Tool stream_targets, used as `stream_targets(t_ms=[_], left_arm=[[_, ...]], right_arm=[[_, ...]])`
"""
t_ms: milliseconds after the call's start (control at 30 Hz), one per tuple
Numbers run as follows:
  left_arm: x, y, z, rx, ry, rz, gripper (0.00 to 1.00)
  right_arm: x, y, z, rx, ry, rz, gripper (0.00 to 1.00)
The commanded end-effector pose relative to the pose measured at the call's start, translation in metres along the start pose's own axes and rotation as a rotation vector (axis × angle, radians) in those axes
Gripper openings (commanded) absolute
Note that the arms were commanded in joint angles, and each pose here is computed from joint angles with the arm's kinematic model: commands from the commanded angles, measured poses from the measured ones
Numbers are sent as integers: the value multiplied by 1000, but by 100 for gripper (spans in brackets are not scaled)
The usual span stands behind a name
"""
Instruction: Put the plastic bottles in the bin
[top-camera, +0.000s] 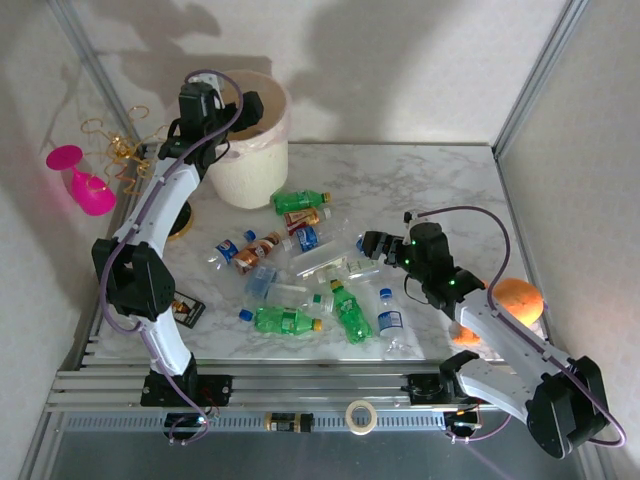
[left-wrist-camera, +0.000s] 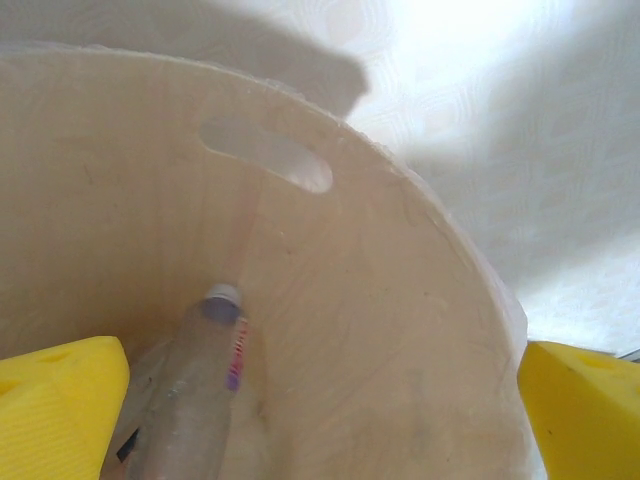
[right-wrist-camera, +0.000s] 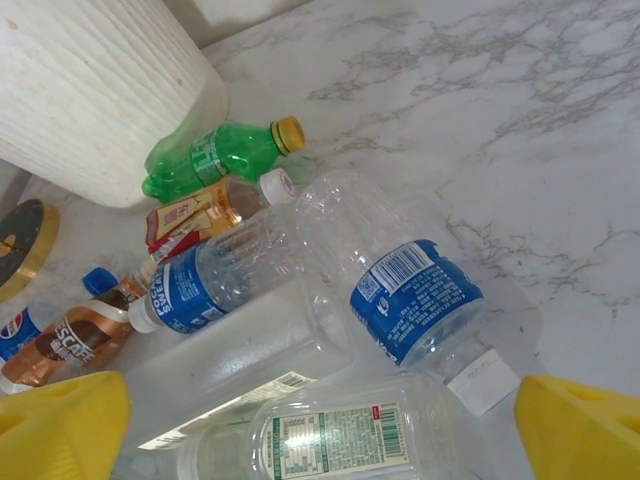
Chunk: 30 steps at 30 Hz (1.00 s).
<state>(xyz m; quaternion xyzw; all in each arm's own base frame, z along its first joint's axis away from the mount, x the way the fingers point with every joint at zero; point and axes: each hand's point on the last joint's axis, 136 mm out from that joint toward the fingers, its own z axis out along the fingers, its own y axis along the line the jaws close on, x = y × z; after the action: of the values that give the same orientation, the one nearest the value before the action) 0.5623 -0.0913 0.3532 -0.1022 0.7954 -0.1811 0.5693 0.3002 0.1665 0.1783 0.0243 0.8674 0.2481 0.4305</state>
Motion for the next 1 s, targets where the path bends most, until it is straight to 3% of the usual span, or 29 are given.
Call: stream_targets(t_ms=[0,267,500,800,967], left_arm=[[-39,-25,-33,71,-95,9,100],[-52,-53,-83,65,-205,53,100],[-29,-77,-144,269,-302,-67,100],[62,-88,-174,433,-224,-230,100],[124,-89,-174,390,-115,-199,100]], right_arm=[[-1,2,3,5,-3,0,99],[7,0,5,28,72,-45,99],[36,-15,-6,108,221,-2,99],[107,-36,-25,207,499,12,99],[136,-41,-29,256,623,54,88]])
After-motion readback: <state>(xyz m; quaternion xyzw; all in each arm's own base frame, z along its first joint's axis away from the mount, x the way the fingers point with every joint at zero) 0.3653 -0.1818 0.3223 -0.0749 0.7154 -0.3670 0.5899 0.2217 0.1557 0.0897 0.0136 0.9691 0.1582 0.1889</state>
